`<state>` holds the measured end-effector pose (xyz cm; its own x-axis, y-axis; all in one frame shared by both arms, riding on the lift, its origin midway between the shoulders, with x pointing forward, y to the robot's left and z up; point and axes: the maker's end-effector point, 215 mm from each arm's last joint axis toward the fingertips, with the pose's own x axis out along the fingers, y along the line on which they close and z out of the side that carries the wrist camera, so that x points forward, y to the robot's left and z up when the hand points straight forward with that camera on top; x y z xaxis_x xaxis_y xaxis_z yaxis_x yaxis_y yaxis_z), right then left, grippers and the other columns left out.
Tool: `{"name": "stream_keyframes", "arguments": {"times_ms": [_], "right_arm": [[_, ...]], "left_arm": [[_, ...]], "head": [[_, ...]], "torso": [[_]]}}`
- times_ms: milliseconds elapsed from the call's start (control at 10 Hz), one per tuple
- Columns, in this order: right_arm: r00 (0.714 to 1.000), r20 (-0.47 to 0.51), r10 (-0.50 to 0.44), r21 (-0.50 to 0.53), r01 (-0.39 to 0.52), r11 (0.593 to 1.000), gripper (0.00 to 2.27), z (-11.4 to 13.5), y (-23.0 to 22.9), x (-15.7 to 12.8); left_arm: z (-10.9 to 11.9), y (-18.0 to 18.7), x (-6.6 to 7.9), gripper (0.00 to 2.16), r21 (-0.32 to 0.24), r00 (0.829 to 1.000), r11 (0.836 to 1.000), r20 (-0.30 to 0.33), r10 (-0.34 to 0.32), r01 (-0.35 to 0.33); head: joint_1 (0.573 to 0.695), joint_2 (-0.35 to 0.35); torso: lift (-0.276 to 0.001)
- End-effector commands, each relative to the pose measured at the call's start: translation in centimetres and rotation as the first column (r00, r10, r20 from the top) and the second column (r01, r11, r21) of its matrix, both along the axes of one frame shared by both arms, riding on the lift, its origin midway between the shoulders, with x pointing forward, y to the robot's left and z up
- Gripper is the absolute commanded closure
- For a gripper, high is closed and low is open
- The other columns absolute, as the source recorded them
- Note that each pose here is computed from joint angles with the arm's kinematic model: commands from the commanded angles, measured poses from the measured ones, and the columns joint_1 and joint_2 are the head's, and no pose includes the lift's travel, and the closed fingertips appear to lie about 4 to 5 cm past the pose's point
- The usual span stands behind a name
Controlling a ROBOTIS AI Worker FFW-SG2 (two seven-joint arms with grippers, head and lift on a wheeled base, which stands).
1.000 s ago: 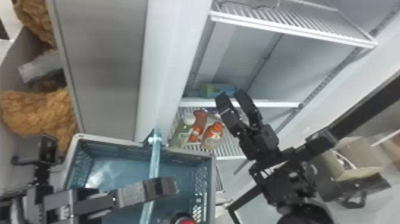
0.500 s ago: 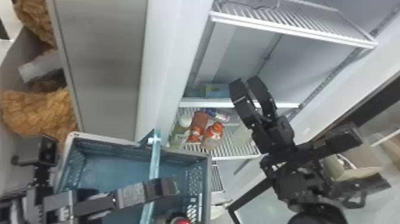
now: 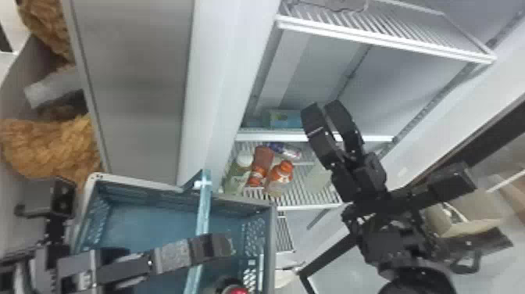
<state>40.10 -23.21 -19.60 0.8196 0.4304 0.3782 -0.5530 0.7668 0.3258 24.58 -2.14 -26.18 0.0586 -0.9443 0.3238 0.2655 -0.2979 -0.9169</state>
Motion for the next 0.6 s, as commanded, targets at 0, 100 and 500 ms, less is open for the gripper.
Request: {"name": "stream_keyframes", "arguments": {"times_ms": [0, 100, 500], "right_arm": [[1.0, -0.002, -0.001, 0.002, 0.001, 1.0, 0.15, -0.09, -0.03, 0.02], [1.0, -0.003, -0.003, 0.004, 0.003, 1.0, 0.15, -0.08, -0.08, 0.05], [1.0, -0.023, 0.003, 0.012, -0.003, 1.0, 0.15, -1.06, 0.28, 0.16]], "left_arm": [[-0.01, 0.0, -0.01, 1.21, 0.0, 1.0, 1.0, 0.0, 0.0, 0.0], [0.03, -0.03, 0.0, 1.21, -0.001, 1.0, 1.0, 0.0, 0.0, 0.0], [0.16, -0.08, 0.02, 1.21, -0.006, 1.0, 1.0, -0.001, 0.001, -0.001]], "head": [[0.695, -0.35], [0.695, -0.35], [0.695, -0.35]], "torso": [[0.0], [0.0], [0.0]]}}
